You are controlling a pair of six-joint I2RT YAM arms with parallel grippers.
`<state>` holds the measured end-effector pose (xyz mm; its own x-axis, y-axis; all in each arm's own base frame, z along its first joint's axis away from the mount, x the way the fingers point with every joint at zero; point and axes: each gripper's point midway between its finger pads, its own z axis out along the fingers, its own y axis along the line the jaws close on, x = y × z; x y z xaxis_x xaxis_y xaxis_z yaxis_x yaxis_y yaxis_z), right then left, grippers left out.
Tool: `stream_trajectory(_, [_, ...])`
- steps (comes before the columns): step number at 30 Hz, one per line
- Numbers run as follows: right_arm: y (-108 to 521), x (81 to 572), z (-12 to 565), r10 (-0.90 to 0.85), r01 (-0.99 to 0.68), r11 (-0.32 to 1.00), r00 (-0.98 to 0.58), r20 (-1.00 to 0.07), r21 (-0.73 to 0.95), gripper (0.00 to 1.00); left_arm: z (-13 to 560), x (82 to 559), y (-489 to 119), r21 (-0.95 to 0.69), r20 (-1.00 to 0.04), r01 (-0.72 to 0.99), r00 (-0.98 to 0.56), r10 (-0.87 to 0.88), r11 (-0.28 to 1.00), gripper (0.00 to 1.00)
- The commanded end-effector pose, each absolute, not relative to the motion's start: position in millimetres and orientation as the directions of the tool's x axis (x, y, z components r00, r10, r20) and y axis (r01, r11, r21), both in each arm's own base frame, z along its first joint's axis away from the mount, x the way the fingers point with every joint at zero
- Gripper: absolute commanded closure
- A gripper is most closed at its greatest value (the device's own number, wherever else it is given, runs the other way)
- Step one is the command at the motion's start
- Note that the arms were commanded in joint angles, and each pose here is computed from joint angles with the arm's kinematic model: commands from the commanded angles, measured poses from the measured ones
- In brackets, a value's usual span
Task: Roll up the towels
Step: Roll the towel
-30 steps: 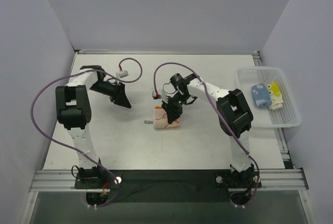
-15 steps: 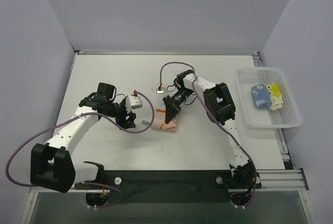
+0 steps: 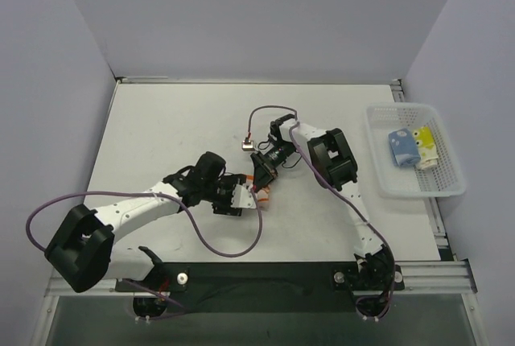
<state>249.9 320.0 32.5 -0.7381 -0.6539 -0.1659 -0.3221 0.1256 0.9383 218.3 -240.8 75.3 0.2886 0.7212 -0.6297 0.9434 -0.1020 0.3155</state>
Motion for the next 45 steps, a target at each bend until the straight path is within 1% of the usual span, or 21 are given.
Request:
stream_trajectory(1, [318,245,26,-0.683,-0.316,0.16,-0.72,-0.127,0.935,0.97,85,249,-264,0.479,-0.594,0.87,0.42,0.687,-0.118,0.29])
stream_trajectory(5, [316,245,25,-0.684,-0.317,0.172,-0.72,-0.119,0.932,0.97,67,252,-273,0.468,-0.573,0.87,0.435,0.695,-0.158,0.31])
stream_trajectory(7, [315,248,27,-0.683,-0.326,0.176,-0.72,-0.123,0.929,0.97,53,248,-272,0.427,-0.56,0.884,0.425,0.711,-0.191,0.36])
stream_trajectory(8, [313,251,27,-0.679,-0.328,0.188,-0.724,-0.119,0.926,0.96,53,248,-275,0.412,-0.562,0.889,0.421,0.712,-0.2,0.46])
stream_trajectory(9, [314,255,29,-0.672,-0.322,0.204,-0.733,-0.107,0.924,0.94,47,241,-270,0.366,-0.557,0.907,0.395,0.731,-0.211,0.51])
stream_trajectory(12, [311,275,33,-0.663,-0.365,0.252,-0.739,-0.115,0.896,0.82,36,227,-262,0.261,-0.557,0.941,0.329,0.763,-0.216,0.62])
stream_trajectory(14, [307,287,38,-0.652,-0.381,0.305,-0.752,-0.1,0.873,0.73,31,221,-260,0.197,-0.565,0.963,0.264,0.782,-0.183,0.66])
stream_trajectory(18, [292,315,67,-0.586,-0.422,0.355,-0.796,-0.153,0.834,0.6,28,210,-257,0.001,-0.573,0.993,0.099,0.814,-0.12,0.74])
stream_trajectory(20, [277,319,73,-0.54,-0.381,0.39,-0.832,-0.127,0.838,0.54,28,212,-257,-0.074,-0.576,0.995,0.017,0.817,-0.073,0.76])
stream_trajectory(21, [273,323,84,-0.522,-0.404,0.385,-0.837,-0.166,0.83,0.54,28,213,-250,-0.125,-0.567,0.991,-0.04,0.823,-0.039,0.76])
stream_trajectory(23, [263,313,83,-0.489,-0.347,0.404,-0.864,-0.121,0.846,0.52,32,221,-257,-0.2,-0.592,0.98,-0.118,0.797,-0.003,0.76])
stream_trajectory(25, [263,309,90,-0.455,-0.34,0.407,-0.88,-0.135,0.848,0.51,36,236,-255,-0.257,-0.594,0.965,-0.206,0.778,0.059,0.76])
stream_trajectory(26, [260,296,82,-0.447,-0.297,0.42,-0.89,-0.09,0.857,0.51,37,238,-256,-0.285,-0.601,0.956,-0.233,0.765,0.067,0.76])
stream_trajectory(29, [263,297,82,-0.39,-0.272,0.439,-0.916,-0.091,0.857,0.51,43,253,-258,-0.356,-0.608,0.93,-0.308,0.732,0.095,0.75])
stream_trajectory(31, [260,297,83,-0.363,-0.288,0.446,-0.924,-0.123,0.847,0.51,37,252,-255,-0.437,-0.569,0.892,-0.374,0.732,0.116,0.74])
stream_trajectory(32, [258,300,83,-0.353,-0.31,0.456,-0.924,-0.15,0.834,0.51,44,263,-257,-0.447,-0.583,0.887,-0.39,0.713,0.12,0.74])
stream_trajectory(33, [252,305,90,-0.331,-0.349,0.453,-0.92,-0.209,0.82,0.51,37,256,-255,-0.52,-0.543,0.844,-0.442,0.714,0.127,0.74])
stream_trajectory(35, [244,312,97,-0.325,-0.414,0.461,-0.902,-0.285,0.785,0.49,41,269,-255,-0.55,-0.544,0.825,-0.471,0.694,0.128,0.74])
stream_trajectory(36, [236,317,106,-0.329,-0.472,0.48,-0.878,-0.347,0.739,0.49,42,264,-252,-0.599,-0.509,0.79,-0.502,0.7,0.131,0.73])
stream_trajectory(40, [224,319,116,-0.426,-0.666,0.472,-0.746,-0.512,0.577,0.46,23,268,-245,-0.691,-0.428,0.71,-0.551,0.716,0.134,0.74])
stream_trajectory(45, [236,307,132,-0.576,-0.88,0.338,-0.474,-0.665,0.334,0.45,15,267,-240,-0.758,-0.362,0.636,-0.595,0.718,0.145,0.74])
